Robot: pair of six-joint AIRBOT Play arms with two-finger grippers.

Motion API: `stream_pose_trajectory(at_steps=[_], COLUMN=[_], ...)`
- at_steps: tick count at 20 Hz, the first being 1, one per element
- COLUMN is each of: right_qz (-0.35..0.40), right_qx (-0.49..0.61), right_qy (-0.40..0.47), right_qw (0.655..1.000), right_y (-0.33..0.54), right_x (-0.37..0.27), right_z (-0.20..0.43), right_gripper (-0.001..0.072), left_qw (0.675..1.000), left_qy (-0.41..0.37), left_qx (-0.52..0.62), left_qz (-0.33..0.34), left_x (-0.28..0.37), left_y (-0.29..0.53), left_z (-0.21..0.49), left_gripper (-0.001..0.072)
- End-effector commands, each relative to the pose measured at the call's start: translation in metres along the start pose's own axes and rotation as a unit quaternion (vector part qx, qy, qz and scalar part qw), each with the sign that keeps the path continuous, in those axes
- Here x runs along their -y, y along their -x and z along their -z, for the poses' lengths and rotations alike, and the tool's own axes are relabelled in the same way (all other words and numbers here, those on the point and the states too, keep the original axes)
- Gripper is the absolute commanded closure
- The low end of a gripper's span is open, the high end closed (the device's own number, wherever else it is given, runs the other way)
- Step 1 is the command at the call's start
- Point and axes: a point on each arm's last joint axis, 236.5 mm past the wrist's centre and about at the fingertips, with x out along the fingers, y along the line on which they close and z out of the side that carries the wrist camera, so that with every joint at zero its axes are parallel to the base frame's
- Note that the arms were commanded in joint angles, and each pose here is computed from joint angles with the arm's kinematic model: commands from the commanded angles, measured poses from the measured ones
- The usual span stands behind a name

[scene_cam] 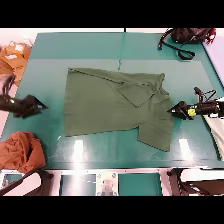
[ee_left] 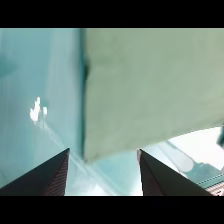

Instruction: Fold the shirts.

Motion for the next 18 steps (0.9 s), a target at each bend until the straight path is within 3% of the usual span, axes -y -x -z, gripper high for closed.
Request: stream_pose_trajectory(at_steps=[1,8,14,15,16,18], right_qz=[0.012,0.003,0.000,-0.002,-0.003,-0.003], right_qx=[-0.001,0.015,0.011,0.008,0.005,-0.001], right_qy=[0.001,-0.034,-0.036,-0.035,-0.035,-0.037], right_qw=[1.000,0.999,0.999,0.999,0.999,0.999], right_y=[0.004,0.022,0.022,0.023,0.023,0.025], right_x=[0.011,0.030,0.030,0.030,0.029,0.032], right_z=[0.000,0.000,0.002,0.003,0.005,0.009], right_gripper=[0.0293,0.0292,0.0292,0.0291,0.0290,0.0289], left_qw=[0.997,0.983,0.985,0.987,0.989,0.991], left_qy=[0.068,0.164,0.148,0.137,0.121,0.099], left_qx=[-0.025,-0.038,-0.035,-0.030,-0.029,-0.038], left_qz=[0.006,0.068,0.087,0.083,0.078,0.079], left_x=[-0.021,-0.027,0.000,-0.002,-0.004,-0.004], left_y=[-0.035,-0.104,-0.145,-0.143,-0.138,-0.126], left_z=[0.041,0.095,0.089,0.083,0.078,0.071], left_gripper=[0.0216,0.0216,0.0218,0.0313,0.0486,0.0674])
